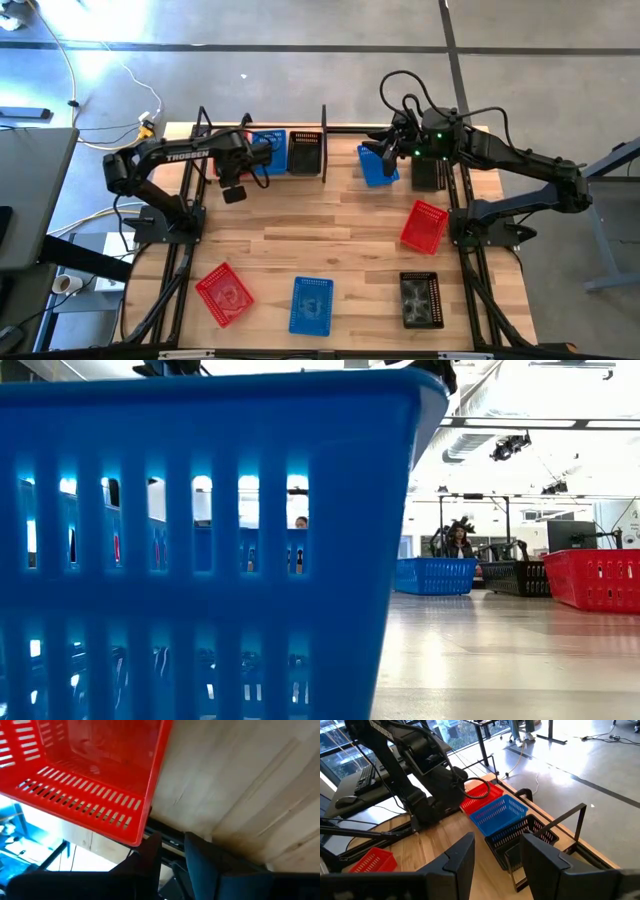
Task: Stack baskets on shelf by color
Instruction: Stack the top blue bin on the other blue bin
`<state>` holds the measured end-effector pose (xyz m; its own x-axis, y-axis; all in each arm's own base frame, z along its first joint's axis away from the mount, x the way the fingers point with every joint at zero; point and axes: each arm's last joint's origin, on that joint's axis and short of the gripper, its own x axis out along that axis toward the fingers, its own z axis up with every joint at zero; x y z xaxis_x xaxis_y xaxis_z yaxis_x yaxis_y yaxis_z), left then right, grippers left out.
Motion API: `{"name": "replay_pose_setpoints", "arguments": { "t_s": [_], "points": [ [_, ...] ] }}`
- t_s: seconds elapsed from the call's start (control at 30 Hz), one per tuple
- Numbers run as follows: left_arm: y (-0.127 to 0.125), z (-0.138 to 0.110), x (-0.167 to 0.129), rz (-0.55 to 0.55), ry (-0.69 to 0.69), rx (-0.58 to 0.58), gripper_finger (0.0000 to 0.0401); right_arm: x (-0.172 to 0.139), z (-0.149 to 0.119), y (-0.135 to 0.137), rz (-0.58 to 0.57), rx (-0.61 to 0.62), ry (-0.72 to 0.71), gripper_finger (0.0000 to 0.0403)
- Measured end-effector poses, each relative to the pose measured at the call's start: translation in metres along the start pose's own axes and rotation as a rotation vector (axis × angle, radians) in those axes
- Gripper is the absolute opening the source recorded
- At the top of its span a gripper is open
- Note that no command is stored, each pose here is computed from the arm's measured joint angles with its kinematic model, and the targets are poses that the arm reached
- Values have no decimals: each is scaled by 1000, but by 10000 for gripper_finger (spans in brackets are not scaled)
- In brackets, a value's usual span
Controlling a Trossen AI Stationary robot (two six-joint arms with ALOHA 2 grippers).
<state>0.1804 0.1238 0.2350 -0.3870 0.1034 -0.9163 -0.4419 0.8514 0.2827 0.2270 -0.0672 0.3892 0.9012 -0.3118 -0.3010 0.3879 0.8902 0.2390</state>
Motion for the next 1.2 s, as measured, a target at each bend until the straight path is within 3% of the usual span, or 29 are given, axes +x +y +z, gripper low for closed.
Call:
{"name": "replay_pose_setpoints", "arguments": {
  "t_s": [0.27, 0.6, 1.0, 1.2],
  "points": [
    [-4, -19, -16, -17, -103, -16, 76, 0, -4, -1, -14, 77, 44, 142],
    [-14, -48, -39, -196, -314, -80, 76, -5, -28, -8, -103, 124, 292, 142],
    [-40, -61, -71, -483, -648, -70, 76, -2, -49, -14, -80, -273, 540, 142],
    [-46, -66, -76, -509, -696, -78, 76, 20, -60, -16, -45, -448, 630, 142]
  ]
}}
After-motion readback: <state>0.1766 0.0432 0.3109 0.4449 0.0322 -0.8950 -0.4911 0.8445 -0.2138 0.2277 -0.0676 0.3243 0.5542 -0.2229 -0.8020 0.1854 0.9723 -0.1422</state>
